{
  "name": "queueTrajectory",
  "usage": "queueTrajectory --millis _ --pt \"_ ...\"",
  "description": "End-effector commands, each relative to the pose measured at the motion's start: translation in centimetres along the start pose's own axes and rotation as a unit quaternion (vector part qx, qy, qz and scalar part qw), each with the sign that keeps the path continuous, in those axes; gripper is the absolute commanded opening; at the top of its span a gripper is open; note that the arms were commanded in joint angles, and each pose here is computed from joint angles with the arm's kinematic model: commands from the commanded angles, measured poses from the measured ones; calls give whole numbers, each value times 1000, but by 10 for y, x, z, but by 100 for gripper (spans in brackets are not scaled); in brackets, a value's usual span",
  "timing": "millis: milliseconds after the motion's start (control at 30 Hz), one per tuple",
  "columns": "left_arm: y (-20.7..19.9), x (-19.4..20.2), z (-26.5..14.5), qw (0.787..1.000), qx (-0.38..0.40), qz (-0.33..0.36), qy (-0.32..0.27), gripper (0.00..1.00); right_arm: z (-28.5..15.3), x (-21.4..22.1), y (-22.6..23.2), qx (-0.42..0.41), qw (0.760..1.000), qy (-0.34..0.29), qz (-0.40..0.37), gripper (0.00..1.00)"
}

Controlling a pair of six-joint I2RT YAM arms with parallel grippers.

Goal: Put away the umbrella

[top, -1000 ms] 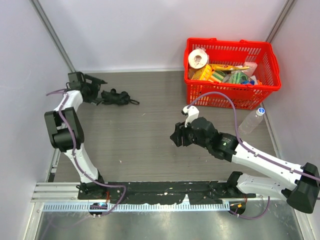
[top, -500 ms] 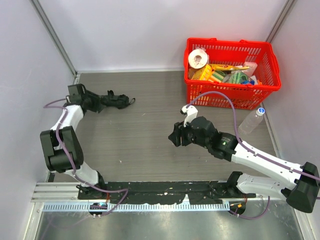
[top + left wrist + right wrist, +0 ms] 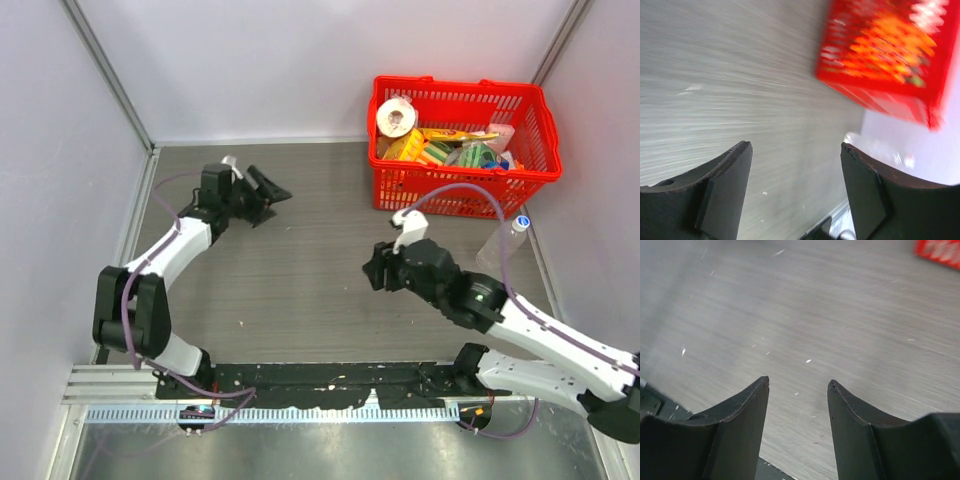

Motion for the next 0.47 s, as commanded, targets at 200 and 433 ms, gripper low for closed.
queueTrajectory --millis 200,433 --pt "-202 70 -187 848 405 338 -56 93 -128 -87 -84 209 951 -223 43 79" --pt "-181 70 -226 834 387 374 -124 100 -166 -103 -90 179 929 -314 79 84"
Point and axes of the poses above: each gripper's point midway between its finger pads, its own z axis out along the fingers, its own y axis along the line the jaws close on, x = y × z, the point moved 3 cm from there along -z, back along the fingers, and after that the axes turned 3 degrees about -z, right-handed, at the moved point
